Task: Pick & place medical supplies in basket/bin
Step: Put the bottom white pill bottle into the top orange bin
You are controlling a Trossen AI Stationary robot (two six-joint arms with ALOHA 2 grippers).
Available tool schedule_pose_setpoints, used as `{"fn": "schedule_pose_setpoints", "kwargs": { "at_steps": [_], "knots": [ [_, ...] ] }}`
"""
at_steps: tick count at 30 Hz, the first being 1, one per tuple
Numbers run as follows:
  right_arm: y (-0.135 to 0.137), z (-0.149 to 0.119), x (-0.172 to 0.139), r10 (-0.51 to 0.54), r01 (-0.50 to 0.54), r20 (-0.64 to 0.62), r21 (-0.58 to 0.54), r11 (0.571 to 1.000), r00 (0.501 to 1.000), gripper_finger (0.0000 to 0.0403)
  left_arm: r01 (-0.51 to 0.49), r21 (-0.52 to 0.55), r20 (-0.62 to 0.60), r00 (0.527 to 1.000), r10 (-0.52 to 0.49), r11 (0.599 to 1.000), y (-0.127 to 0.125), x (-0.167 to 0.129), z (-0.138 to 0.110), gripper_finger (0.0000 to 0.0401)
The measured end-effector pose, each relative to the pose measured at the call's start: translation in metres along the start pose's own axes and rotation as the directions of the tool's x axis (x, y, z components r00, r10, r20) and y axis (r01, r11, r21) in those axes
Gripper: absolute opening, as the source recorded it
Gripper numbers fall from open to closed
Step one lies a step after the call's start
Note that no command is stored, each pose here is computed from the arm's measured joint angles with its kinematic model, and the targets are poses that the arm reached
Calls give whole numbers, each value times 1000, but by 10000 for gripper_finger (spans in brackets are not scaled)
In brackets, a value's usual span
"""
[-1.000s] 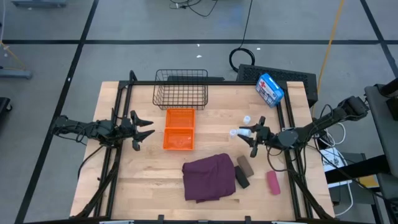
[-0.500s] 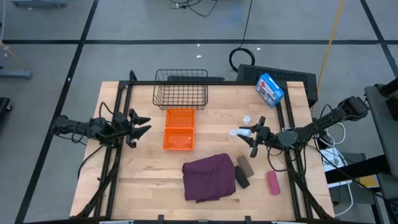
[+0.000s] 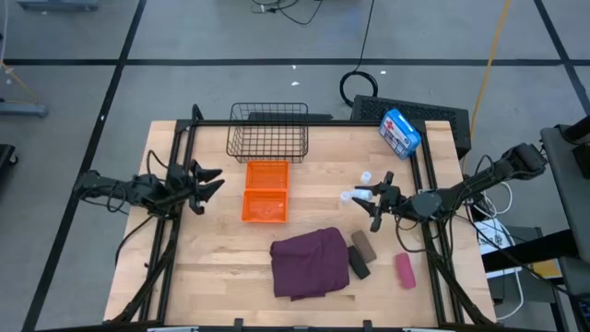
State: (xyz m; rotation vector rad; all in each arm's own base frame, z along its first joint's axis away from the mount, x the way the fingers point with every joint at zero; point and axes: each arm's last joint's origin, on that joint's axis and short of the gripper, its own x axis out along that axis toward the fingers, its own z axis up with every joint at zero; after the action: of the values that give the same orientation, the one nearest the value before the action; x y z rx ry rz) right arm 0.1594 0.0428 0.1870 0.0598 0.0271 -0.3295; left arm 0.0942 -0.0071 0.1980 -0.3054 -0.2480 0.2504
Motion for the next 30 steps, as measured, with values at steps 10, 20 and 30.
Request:
{"fn": "schedule_pose_setpoints", "kwargs": {
  "at_steps": [10, 20, 30],
  "knots": [
    [-2, 4, 4, 44, -46, 33, 63, 997, 998, 134, -64, 16, -19, 998, 65, 998, -9, 24, -11, 201],
    [1, 4, 20, 99, -112, 126, 107, 988, 987, 134, -36, 372, -132, 987, 91, 927, -38, 79, -21, 203],
    [5, 2, 34, 121, -159, 218, 170, 973, 968, 134, 39, 676, -180, 977, 114, 736, -92, 185, -29, 286]
  ]
}}
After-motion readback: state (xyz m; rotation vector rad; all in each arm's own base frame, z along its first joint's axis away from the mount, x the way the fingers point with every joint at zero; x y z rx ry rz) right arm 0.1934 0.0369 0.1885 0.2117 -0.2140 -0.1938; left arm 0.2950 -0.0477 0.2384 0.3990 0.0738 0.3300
